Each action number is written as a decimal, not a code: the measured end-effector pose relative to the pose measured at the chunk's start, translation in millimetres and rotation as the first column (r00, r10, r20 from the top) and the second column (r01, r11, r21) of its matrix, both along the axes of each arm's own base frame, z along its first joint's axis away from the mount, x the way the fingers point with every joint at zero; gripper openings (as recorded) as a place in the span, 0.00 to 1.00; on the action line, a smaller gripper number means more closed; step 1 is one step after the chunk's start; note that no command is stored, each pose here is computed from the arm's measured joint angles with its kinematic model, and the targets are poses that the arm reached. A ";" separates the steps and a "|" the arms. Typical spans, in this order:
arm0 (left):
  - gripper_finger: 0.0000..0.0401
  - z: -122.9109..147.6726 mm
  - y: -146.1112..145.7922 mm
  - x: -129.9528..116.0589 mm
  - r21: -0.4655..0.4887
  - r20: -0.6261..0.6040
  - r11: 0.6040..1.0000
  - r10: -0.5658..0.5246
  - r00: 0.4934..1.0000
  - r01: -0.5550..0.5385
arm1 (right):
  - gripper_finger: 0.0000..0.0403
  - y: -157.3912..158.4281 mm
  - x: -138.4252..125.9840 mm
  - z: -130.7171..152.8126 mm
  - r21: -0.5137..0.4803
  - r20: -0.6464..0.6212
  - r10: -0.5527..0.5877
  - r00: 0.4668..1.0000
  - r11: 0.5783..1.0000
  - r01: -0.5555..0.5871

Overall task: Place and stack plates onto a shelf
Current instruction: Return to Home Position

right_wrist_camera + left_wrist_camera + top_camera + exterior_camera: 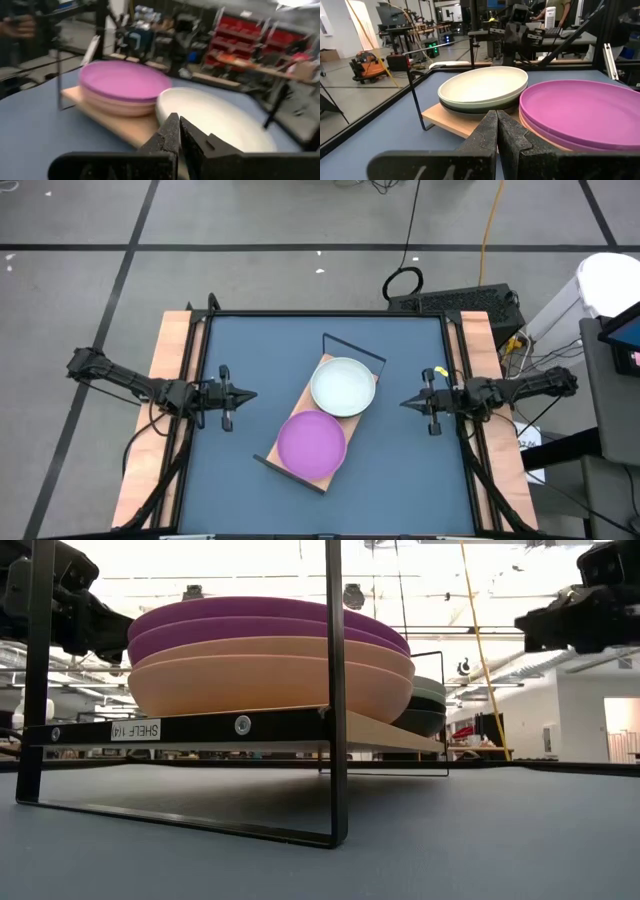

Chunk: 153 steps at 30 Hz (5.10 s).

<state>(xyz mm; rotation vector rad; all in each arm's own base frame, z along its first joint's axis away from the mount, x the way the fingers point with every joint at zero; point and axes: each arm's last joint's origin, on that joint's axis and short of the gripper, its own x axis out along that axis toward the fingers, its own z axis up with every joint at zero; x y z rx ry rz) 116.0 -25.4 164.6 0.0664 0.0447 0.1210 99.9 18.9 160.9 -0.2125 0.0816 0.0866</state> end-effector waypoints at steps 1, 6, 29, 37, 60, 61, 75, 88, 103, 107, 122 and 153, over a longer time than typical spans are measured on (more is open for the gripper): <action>0.01 0.0 0.0 0.0 0.000 0.000 1.000 0.000 1.000 0.000 | 0.00 -1.7 -0.9 1.4 -0.009 0.019 -0.015 1.000 1.000 0.015; 0.01 0.0 0.0 0.0 -0.006 0.001 1.000 0.000 1.000 0.000 | 0.00 -5.9 -4.4 5.8 -0.023 0.077 -0.012 0.997 1.000 0.013; 0.01 -0.9 -0.1 0.1 -0.026 -0.007 1.000 0.001 1.000 -0.001 | 0.00 -11.5 -3.7 3.1 0.011 0.046 0.012 0.999 1.000 -0.012; 0.01 -0.5 2.9 0.2 0.136 -0.024 0.991 0.022 0.999 -0.019 | 0.00 -13.6 -3.5 4.5 0.040 0.058 -0.047 0.997 0.998 0.045; 0.01 -1.1 12.3 -8.1 0.128 -0.028 0.990 -0.057 0.998 0.060 | 0.00 -14.2 -3.8 16.0 0.055 0.175 -0.070 0.982 0.997 0.061; 0.01 -0.5 13.3 -8.4 0.133 -0.022 0.990 -0.048 0.999 0.051 | 0.00 -14.2 -3.8 16.0 0.055 0.175 -0.070 0.982 0.997 0.061; 0.01 6.8 23.0 -19.3 0.141 0.075 0.990 -0.027 0.997 0.016 | 0.00 -14.2 -3.8 16.6 0.056 0.181 -0.068 0.981 0.997 0.059; 0.01 5.6 25.3 -18.9 0.079 0.067 0.996 -0.037 0.997 0.032 | 0.00 -14.1 -3.8 16.7 0.056 0.182 -0.068 0.981 0.997 0.058; 0.01 -0.1 22.2 -15.3 0.057 0.004 0.989 -0.139 0.990 0.138 | 0.00 -14.1 -3.8 16.7 0.056 0.182 -0.068 0.981 0.997 0.058; 0.01 5.7 21.8 -18.6 0.063 0.079 0.987 -0.155 0.985 0.151 | 0.00 -14.1 -3.8 16.7 0.056 0.182 -0.068 0.981 0.997 0.058; 0.01 2.6 21.7 -18.1 0.062 0.041 0.985 -0.162 0.986 0.159 | 0.00 -14.1 -3.8 16.6 0.056 0.181 -0.067 0.981 0.997 0.058; 0.01 2.6 21.8 -18.1 0.063 0.042 0.986 -0.159 0.986 0.157 | 0.00 -14.1 -3.8 16.0 0.120 0.169 -0.072 0.983 0.991 0.052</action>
